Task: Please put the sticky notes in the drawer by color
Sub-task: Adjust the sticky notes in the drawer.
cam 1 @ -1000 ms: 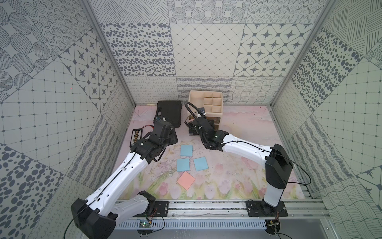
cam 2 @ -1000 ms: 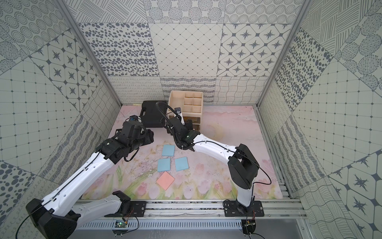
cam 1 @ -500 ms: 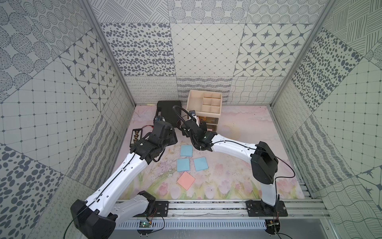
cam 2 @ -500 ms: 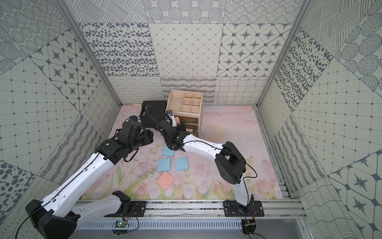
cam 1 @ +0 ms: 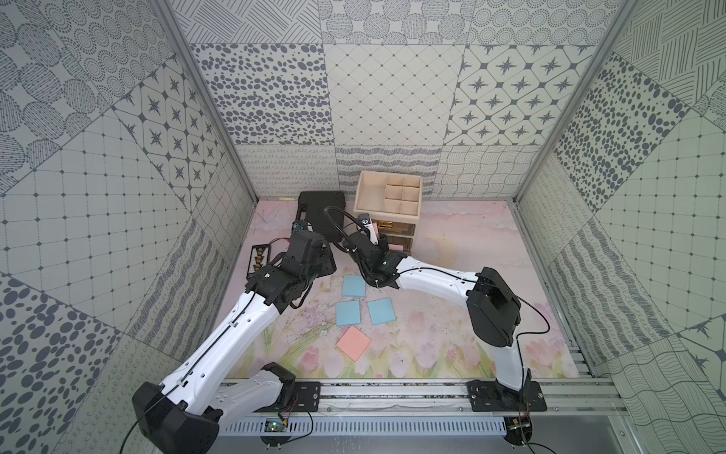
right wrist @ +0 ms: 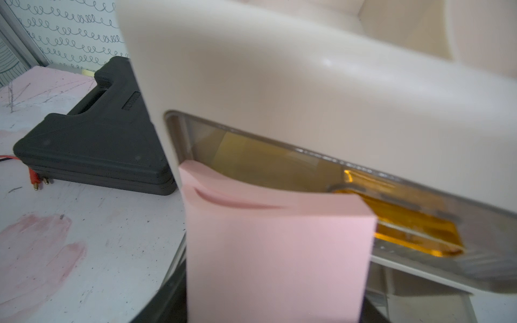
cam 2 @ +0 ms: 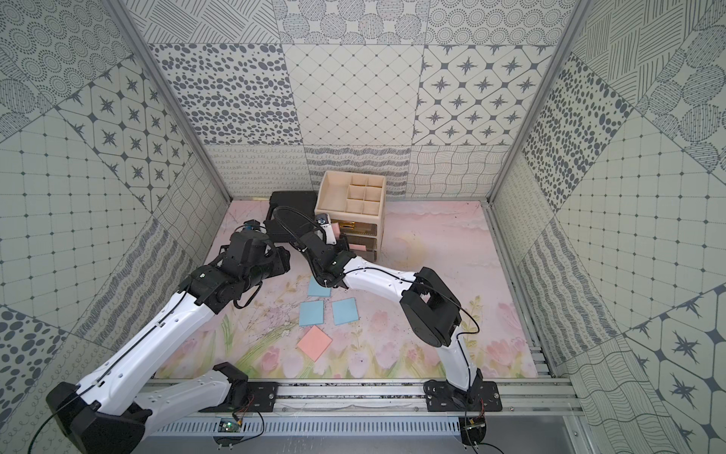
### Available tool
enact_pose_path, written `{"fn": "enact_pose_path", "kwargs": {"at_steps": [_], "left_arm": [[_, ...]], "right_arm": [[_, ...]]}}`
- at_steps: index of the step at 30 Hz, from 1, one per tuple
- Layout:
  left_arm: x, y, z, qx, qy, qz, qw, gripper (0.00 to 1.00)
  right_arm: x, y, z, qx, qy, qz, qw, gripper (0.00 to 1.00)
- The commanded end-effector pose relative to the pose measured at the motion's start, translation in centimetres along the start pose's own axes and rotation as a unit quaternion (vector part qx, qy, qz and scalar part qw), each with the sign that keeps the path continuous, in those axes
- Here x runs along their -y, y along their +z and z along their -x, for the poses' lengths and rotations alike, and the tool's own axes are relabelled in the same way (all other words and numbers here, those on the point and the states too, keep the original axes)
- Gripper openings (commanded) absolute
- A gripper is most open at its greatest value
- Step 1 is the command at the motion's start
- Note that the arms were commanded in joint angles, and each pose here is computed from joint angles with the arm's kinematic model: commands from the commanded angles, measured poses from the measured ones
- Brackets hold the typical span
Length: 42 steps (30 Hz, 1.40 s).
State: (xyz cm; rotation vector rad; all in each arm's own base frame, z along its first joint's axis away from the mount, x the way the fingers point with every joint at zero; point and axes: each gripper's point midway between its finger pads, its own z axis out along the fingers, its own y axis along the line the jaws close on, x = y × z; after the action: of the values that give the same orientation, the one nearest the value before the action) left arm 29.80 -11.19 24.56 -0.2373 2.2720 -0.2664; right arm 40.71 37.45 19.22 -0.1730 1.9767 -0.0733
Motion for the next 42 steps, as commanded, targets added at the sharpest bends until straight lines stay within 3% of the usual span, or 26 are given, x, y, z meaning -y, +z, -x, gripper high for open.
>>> {"fn": "enact_pose_path", "kwargs": {"at_steps": [1, 9, 15, 23, 33, 36, 42], "left_arm": [[0.2, -0.1, 0.3, 0.007, 0.003, -0.006, 1.000, 0.62], [-0.1, 0.0, 0.0, 0.006, 0.002, -0.003, 1.000, 0.62], [0.0, 0.2, -0.1, 0.005, -0.002, -0.007, 1.000, 0.62], [0.1, 0.3, -0.1, 0.004, -0.002, -0.006, 1.000, 0.62], [0.2, 0.8, -0.4, -0.003, -0.001, -0.005, 1.000, 0.62], [0.1, 0.8, -0.4, -0.002, -0.001, -0.004, 1.000, 0.62], [0.1, 0.8, -0.4, -0.002, -0.005, -0.005, 1.000, 0.62]], "right_arm": [[0.5, -1.1, 2.0, 0.031, 0.016, -0.001, 0.999, 0.52], [1.7, -2.8, 4.5, 0.054, 0.013, 0.001, 0.998, 0.46], [2.6, -4.2, 6.6, 0.091, -0.014, -0.001, 0.996, 0.47], [2.6, -3.6, 5.4, 0.109, -0.039, -0.011, 0.993, 0.49], [1.9, -2.3, 4.2, 0.106, -0.055, -0.026, 0.992, 0.70], [2.6, -3.0, 5.1, 0.114, -0.051, -0.033, 0.992, 0.81], [4.5, -3.8, 6.3, 0.122, -0.065, -0.055, 0.989, 0.76]]}}
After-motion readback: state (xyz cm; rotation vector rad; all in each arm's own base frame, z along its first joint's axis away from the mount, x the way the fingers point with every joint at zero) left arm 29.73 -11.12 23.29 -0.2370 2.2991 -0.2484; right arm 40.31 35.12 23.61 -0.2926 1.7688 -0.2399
